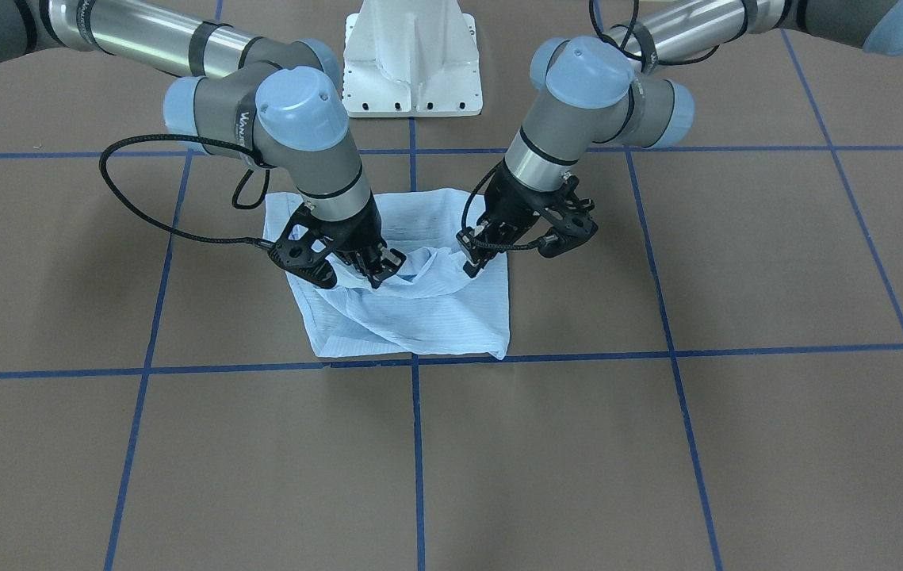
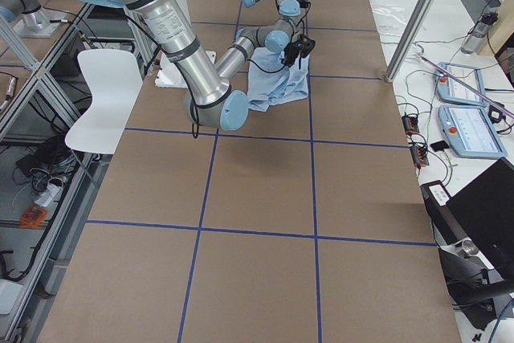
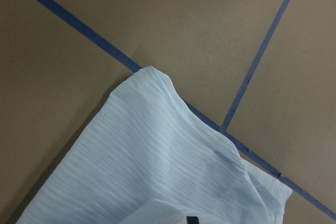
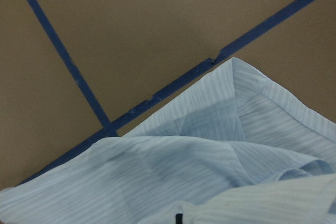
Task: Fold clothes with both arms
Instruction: 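Lay the folded edge down on the far side with both grippers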
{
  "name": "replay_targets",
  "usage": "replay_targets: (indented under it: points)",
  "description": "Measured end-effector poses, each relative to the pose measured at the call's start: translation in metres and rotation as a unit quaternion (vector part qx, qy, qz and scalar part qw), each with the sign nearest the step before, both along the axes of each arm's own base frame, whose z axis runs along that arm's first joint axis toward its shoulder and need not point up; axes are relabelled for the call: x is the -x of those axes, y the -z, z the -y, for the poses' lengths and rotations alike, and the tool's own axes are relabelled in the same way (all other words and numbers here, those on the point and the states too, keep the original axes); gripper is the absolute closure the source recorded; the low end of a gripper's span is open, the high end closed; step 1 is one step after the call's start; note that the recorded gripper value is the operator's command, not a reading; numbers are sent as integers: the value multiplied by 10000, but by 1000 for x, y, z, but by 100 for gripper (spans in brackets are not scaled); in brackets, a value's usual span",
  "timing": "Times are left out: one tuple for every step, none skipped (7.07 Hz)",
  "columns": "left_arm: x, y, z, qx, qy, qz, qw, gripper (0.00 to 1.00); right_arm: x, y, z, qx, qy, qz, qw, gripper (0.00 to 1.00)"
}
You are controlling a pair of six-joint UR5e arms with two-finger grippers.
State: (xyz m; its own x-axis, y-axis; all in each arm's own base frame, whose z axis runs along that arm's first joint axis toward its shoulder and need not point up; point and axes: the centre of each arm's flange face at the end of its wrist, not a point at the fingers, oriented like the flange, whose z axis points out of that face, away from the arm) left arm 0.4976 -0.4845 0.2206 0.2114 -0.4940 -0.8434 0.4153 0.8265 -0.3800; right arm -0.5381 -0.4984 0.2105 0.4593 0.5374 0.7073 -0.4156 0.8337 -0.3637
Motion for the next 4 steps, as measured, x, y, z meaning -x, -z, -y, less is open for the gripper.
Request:
replay_targets:
  points:
    - [-2, -9, 10, 14, 51, 25, 10000, 100, 5, -8, 4, 20, 0, -26, 10000, 100]
    - [-2, -16, 18, 35, 97, 57, 9999, 100, 7, -13, 6, 34, -4, -41, 10000, 100]
    - [-1, -20, 24, 35, 125, 86, 9999, 100, 7, -14, 7, 39, -11, -47, 10000, 100]
    - [0, -22, 28, 8, 134, 112, 9998, 100, 6, -14, 9, 36, -25, -42, 10000, 86]
